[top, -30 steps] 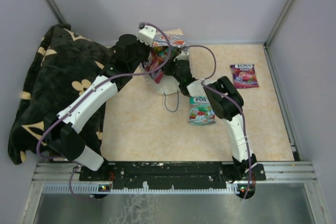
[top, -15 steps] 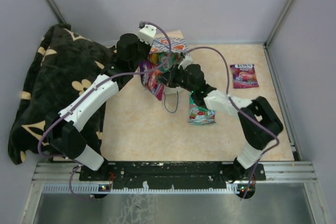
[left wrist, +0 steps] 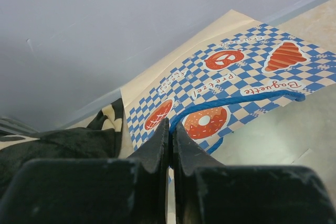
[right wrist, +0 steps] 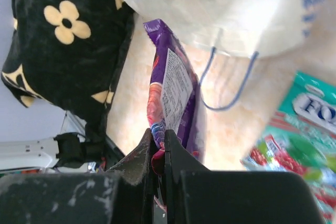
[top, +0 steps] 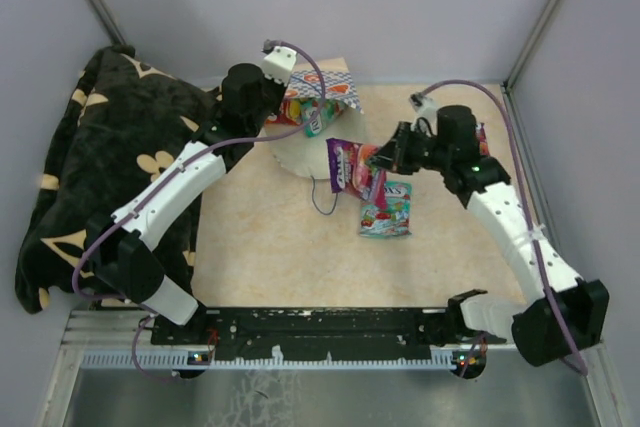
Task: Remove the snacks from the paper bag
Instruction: Take out the snack from the paper bag, then place the snack at the center of the board.
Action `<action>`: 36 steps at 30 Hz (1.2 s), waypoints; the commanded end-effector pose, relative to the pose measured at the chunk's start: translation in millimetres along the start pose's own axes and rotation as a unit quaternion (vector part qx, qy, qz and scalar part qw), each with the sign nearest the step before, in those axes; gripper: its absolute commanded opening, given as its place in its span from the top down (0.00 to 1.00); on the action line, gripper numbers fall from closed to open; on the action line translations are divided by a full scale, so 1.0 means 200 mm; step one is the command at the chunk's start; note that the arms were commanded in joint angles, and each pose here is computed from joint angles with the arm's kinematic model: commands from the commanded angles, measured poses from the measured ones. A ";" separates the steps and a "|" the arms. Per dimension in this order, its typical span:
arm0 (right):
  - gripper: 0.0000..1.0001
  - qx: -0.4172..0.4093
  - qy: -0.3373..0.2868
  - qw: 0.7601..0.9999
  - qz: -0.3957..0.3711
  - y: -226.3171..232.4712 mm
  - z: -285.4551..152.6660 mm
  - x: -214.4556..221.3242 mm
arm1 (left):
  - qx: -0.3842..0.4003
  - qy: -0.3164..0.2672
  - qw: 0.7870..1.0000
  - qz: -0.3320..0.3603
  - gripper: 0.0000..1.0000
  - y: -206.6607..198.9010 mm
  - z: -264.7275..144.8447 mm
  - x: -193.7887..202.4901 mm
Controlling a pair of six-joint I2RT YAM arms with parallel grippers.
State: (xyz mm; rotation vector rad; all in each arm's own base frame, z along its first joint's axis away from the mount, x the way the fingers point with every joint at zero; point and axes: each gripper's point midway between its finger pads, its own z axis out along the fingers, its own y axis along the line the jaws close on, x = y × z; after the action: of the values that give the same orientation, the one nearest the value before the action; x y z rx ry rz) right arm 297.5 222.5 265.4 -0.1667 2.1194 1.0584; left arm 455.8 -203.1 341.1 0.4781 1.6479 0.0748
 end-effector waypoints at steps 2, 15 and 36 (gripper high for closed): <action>1.00 -0.022 -0.025 0.996 0.086 -0.08 -0.37 -0.01 | -0.020 -0.027 0.999 -0.012 0.94 0.07 -0.02 -0.10; 1.00 0.055 -0.263 0.936 0.227 -0.81 -0.35 -0.54 | -0.015 -0.032 0.999 -0.028 0.95 0.08 -0.06 -0.13; 1.00 0.162 -0.370 0.802 0.440 -1.67 -0.06 -0.20 | 0.001 -0.035 0.999 -0.037 0.96 0.04 -0.05 -0.13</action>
State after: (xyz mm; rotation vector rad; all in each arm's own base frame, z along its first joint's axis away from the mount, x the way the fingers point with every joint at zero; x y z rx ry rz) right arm 439.1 -7.5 57.7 1.3777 1.6694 0.9272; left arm 453.9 -203.1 345.2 0.4509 1.6462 0.0435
